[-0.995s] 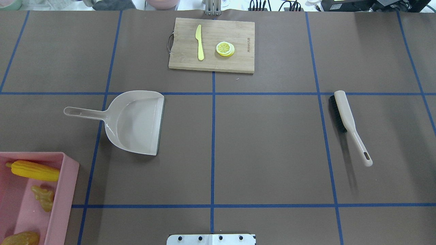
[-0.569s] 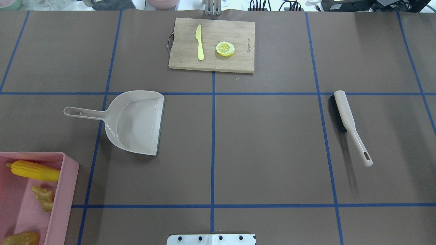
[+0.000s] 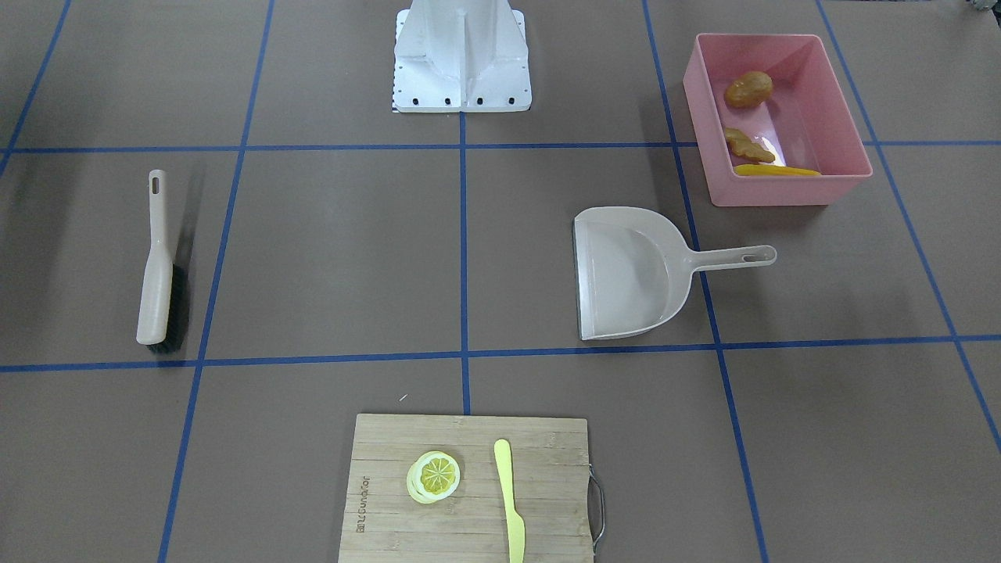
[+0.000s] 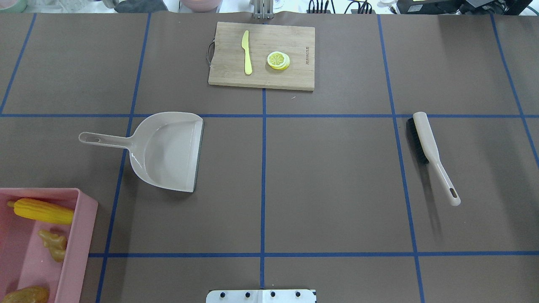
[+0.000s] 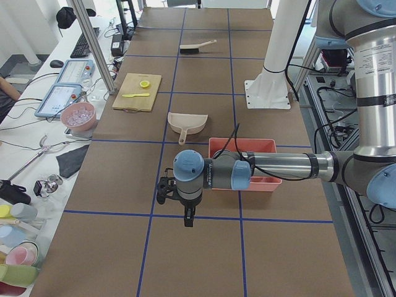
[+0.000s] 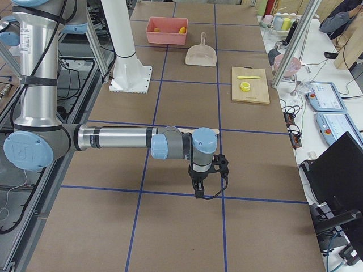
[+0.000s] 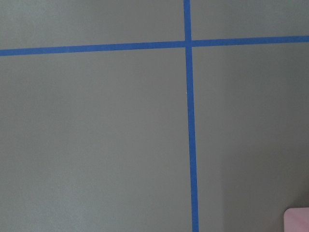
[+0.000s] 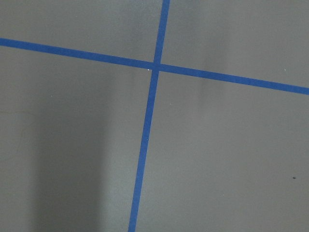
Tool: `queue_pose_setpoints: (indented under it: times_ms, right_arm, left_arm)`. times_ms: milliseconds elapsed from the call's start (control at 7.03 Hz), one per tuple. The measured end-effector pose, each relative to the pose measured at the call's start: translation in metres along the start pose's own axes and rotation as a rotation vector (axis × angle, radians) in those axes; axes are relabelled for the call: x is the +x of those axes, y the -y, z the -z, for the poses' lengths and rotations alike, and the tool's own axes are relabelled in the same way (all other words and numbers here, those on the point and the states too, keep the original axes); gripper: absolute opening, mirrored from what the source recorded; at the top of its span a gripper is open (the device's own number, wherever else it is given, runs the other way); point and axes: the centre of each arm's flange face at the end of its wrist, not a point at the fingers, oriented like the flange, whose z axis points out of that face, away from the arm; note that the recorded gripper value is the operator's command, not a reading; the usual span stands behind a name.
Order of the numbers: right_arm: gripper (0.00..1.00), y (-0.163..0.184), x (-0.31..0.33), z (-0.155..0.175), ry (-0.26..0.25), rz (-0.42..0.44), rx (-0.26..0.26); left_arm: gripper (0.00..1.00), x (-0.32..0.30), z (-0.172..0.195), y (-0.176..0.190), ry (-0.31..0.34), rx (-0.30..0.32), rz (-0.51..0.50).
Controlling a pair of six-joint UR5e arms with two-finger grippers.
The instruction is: Sweep and dump trash into bin
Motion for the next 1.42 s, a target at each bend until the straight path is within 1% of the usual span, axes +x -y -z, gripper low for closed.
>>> queue_pose_setpoints:
  times_ms: [284, 569, 1422]
  right_arm:
    - [1.00, 0.000, 0.000, 0.000, 0.000, 0.000, 0.000]
    - [1.00, 0.000, 0.000, 0.000, 0.000, 0.001, 0.001]
    - [1.00, 0.001, -0.001, 0.001, 0.003, 0.003, 0.002]
  left_arm:
    - [0.98, 0.008, 0.008, 0.015, -0.002, 0.024, 0.047]
    - [0.98, 0.012, 0.012, 0.021, -0.003, 0.037, 0.049]
    - [0.98, 0.009, 0.010, 0.020, -0.003, 0.034, 0.051]
